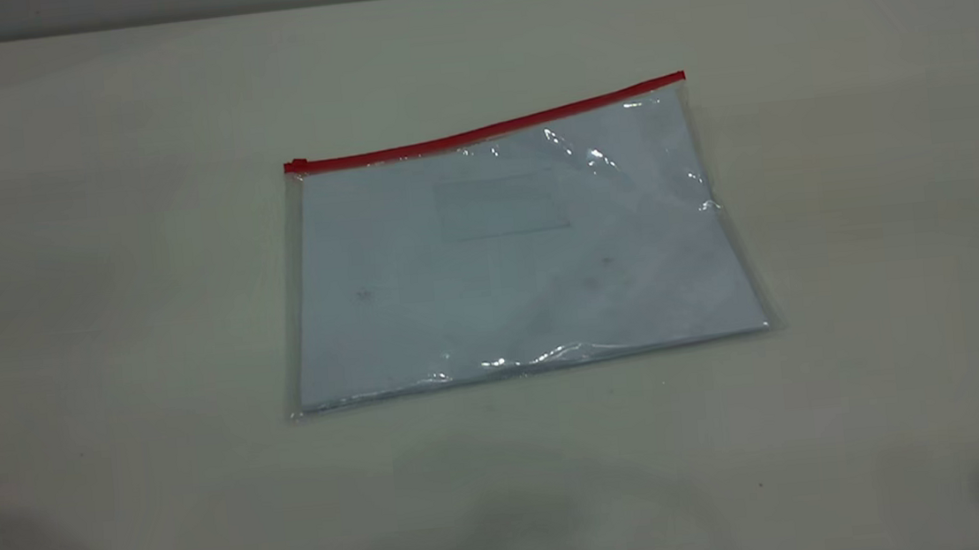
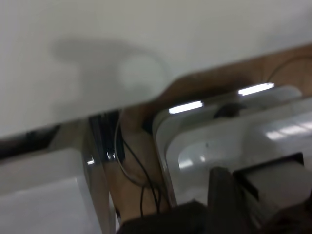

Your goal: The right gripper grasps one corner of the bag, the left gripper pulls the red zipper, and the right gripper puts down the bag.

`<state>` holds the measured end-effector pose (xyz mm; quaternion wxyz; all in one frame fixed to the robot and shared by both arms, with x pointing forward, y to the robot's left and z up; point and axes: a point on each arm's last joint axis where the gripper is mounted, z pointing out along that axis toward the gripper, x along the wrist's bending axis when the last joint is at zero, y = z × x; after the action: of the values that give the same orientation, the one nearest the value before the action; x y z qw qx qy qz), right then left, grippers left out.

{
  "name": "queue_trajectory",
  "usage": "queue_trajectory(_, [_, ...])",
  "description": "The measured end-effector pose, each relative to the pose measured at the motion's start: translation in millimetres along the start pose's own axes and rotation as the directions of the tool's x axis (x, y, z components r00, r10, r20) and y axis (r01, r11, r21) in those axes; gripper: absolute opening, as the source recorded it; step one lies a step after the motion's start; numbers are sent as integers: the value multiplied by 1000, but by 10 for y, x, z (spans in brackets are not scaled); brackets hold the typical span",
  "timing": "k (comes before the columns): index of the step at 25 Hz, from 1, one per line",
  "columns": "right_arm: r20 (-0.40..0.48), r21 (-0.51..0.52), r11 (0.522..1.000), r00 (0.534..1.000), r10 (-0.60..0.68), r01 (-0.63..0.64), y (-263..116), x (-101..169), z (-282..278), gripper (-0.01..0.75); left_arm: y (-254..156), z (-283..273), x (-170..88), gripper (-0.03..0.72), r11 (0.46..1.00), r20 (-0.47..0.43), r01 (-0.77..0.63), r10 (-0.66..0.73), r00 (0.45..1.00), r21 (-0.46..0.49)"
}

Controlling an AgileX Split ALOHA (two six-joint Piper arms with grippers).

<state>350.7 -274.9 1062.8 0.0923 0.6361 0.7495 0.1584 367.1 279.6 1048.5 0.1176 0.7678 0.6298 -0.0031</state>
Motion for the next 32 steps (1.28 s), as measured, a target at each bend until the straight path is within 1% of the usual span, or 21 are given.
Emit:
queue_trajectory(4, [43, 26, 999, 999, 21, -22, -317, -60, 288, 416, -185, 178, 54, 468, 999, -58, -10, 8, 998, -42])
queue_trajectory(6, [53, 27, 999, 998, 19, -21, -409, -74, 361, 416, -268, 237, 77, 468, 999, -85, -14, 10, 996, -46])
queue_trajectory(9, [55, -9, 1000, 998, 20, -20, -420, -75, 343, 416, -382, 289, 79, 468, 998, -95, -6, 0, 996, -58])
queue_trajectory(14, [56, -16, 1000, 998, 22, -21, -415, -76, 342, 416, -452, 224, 58, 468, 994, -102, -7, -5, 995, -110])
queue_trajectory(19, [54, -17, 1000, 998, 22, -22, -415, -74, 342, 416, -600, 223, 35, 468, 995, -99, -7, -3, 995, -99])
queue_trajectory(28, [54, -19, 1000, 998, 22, -21, -415, -74, 341, 416, -802, 91, -18, 468, 968, -120, -37, 7, 993, -249])
queue_trajectory(30, [53, -30, 999, 998, 22, -21, -422, -73, 328, 416, -858, 61, -32, 468, 956, -126, -47, 10, 992, -291])
queue_trajectory(32, [52, -64, 998, 998, 32, -29, -450, -74, 287, 416, -910, 35, -44, 468, 943, -132, -56, 12, 991, -329])
